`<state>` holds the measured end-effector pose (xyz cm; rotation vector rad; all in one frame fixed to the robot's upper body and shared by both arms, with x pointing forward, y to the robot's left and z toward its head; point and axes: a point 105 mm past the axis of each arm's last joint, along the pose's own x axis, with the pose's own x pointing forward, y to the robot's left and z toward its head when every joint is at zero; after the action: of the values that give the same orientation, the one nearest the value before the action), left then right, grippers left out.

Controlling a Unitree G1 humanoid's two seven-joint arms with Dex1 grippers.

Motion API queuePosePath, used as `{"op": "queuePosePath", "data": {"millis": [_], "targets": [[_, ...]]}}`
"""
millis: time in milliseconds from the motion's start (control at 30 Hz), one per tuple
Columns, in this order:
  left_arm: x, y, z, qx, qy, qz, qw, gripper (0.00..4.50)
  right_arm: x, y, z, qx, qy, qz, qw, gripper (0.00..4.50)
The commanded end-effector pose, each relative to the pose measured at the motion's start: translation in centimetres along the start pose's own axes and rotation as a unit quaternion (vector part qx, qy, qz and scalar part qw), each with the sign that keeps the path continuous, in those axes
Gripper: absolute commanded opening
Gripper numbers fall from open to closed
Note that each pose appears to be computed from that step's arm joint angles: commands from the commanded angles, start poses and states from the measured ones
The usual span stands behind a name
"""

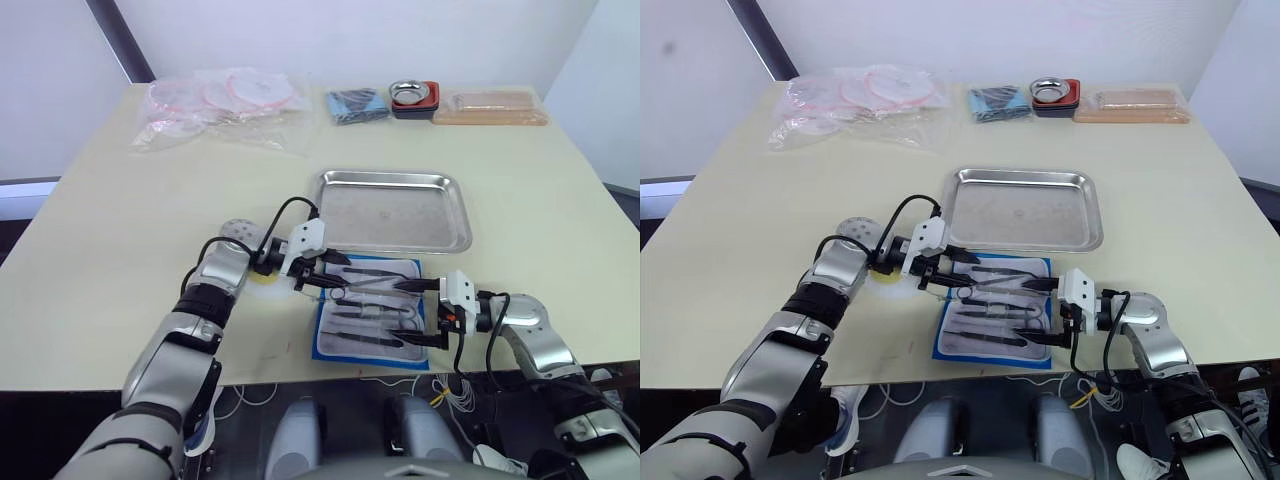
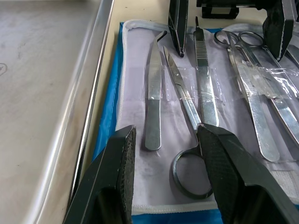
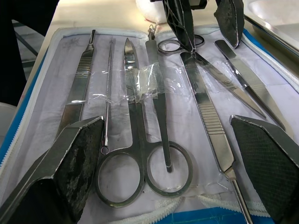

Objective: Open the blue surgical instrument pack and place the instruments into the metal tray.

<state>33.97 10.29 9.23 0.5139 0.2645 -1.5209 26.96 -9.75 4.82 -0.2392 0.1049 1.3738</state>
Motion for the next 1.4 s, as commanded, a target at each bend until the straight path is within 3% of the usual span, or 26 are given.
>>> {"op": "queuePosePath", "data": {"millis": [33, 633, 733, 833, 1133, 1400], "targets": [[-0.1, 0.4, -0.2, -0.014, 0.010, 0.011, 1.000, 2.26, 0.5, 1.4, -2.9, 0.055, 0.039, 0.009, 0.998, 4.50], [0.7, -0.2, -1.2, -0.010, 0.041, -0.004, 0.999, 2.26, 0.7, 1.6, -2.8, 0.057, 0.030, 0.008, 0.998, 4.50], [0.6, 0.0, -1.0, -0.006, 0.040, -0.003, 0.999, 1.34, 0.8, 1.6, -2.8, 0.056, 0.031, 0.009, 0.998, 4.50], [0.6, 0.0, -1.0, 0.000, 0.047, -0.004, 0.999, 0.14, 0.8, 1.8, -3.0, 0.056, 0.036, 0.013, 0.998, 4.50], [0.3, 0.1, -0.3, 0.013, 0.055, -0.005, 0.998, 0.05, 0.8, 2.2, -3.5, 0.060, 0.049, 0.025, 0.997, 4.50], [-0.7, 0.1, 1.7, 0.003, 0.080, -0.009, 0.997, 0.05, 0.4, 2.4, -4.0, 0.078, 0.072, 0.021, 0.994, 4.50]]}}
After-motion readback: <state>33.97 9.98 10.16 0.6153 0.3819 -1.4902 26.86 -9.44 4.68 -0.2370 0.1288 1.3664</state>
